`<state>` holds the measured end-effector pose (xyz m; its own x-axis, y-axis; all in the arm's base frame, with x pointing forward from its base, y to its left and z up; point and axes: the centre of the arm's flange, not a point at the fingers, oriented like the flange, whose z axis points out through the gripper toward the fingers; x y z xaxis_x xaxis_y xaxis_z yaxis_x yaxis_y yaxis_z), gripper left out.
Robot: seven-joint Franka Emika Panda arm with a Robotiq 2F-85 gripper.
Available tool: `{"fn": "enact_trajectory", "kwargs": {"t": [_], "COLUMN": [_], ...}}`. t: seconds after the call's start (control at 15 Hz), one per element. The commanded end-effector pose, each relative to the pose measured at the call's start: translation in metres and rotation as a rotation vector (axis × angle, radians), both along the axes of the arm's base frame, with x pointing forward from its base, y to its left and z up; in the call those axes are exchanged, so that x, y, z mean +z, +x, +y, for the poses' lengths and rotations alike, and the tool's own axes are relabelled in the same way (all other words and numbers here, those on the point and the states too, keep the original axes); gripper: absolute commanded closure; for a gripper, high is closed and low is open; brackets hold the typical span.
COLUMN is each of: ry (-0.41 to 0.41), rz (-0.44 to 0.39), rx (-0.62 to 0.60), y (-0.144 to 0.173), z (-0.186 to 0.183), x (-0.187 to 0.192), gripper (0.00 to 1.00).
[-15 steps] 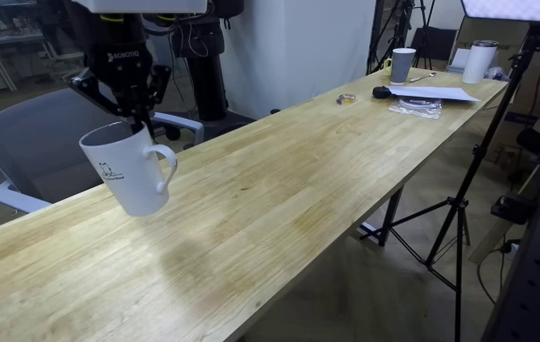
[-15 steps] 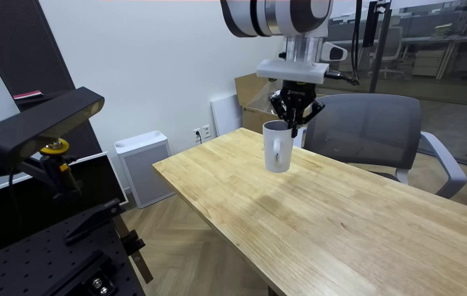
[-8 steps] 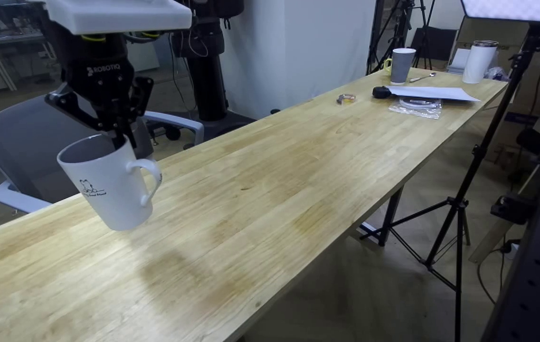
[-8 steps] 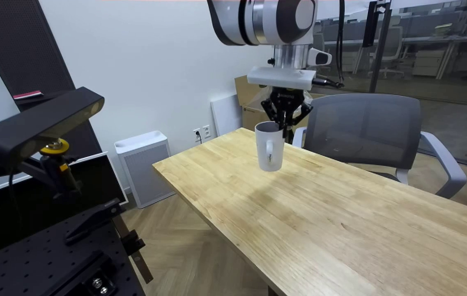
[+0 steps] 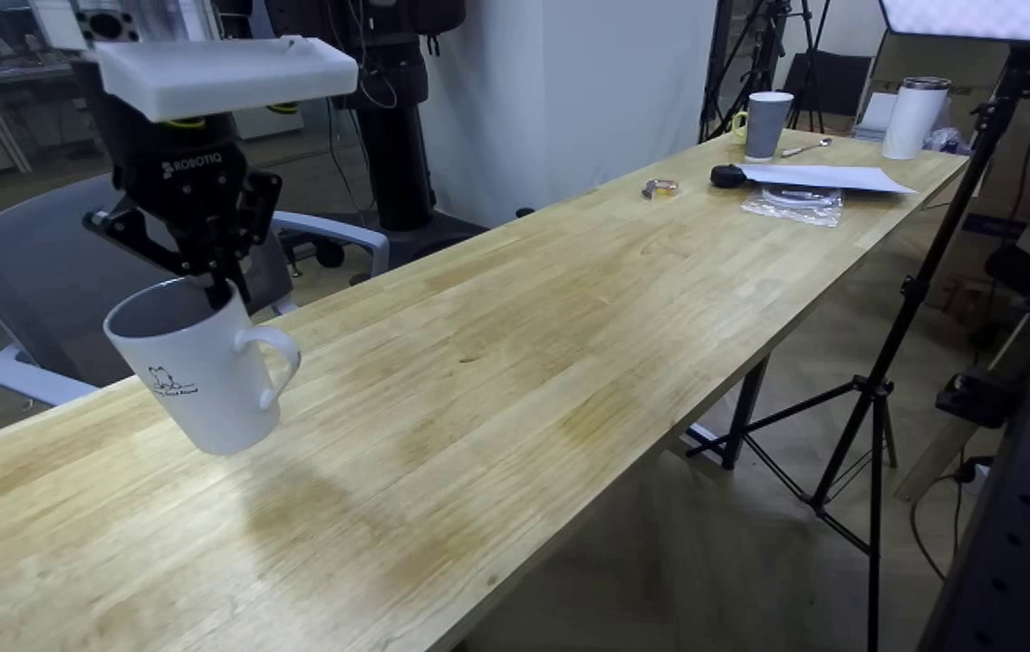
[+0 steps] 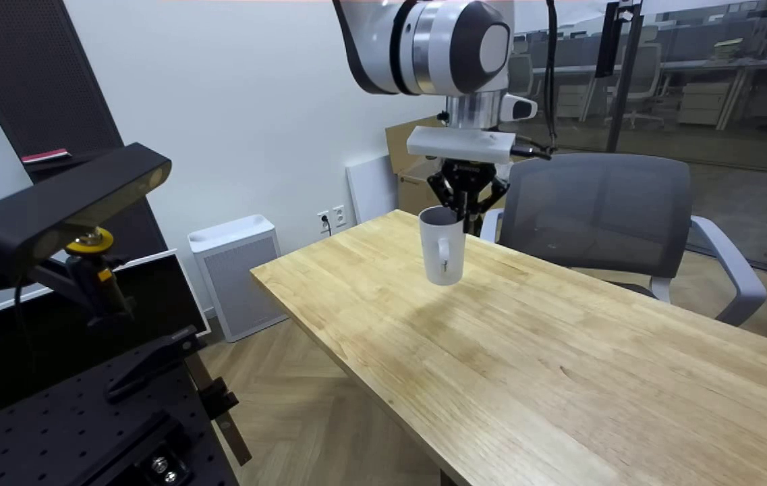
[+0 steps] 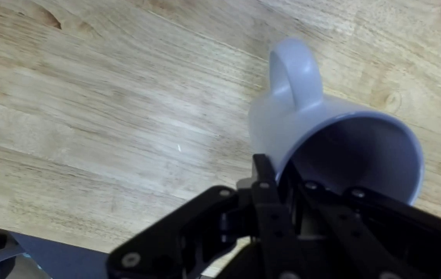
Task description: Move the cup to the left
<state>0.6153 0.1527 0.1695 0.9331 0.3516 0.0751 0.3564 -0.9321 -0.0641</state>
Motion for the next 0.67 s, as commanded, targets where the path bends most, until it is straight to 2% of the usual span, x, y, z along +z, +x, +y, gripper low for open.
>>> {"fn": "enact_trajectory", "kwargs": {"t": [0.0, 0.6], "ry": [0.005, -0.063], "rz": [-0.017, 0.008], "rx": [0.01, 0.03], "y": [0.018, 0.027], "z": [0.004, -0.016], "x": [-0.008, -0.056], "gripper": [0.98, 0.98]}}
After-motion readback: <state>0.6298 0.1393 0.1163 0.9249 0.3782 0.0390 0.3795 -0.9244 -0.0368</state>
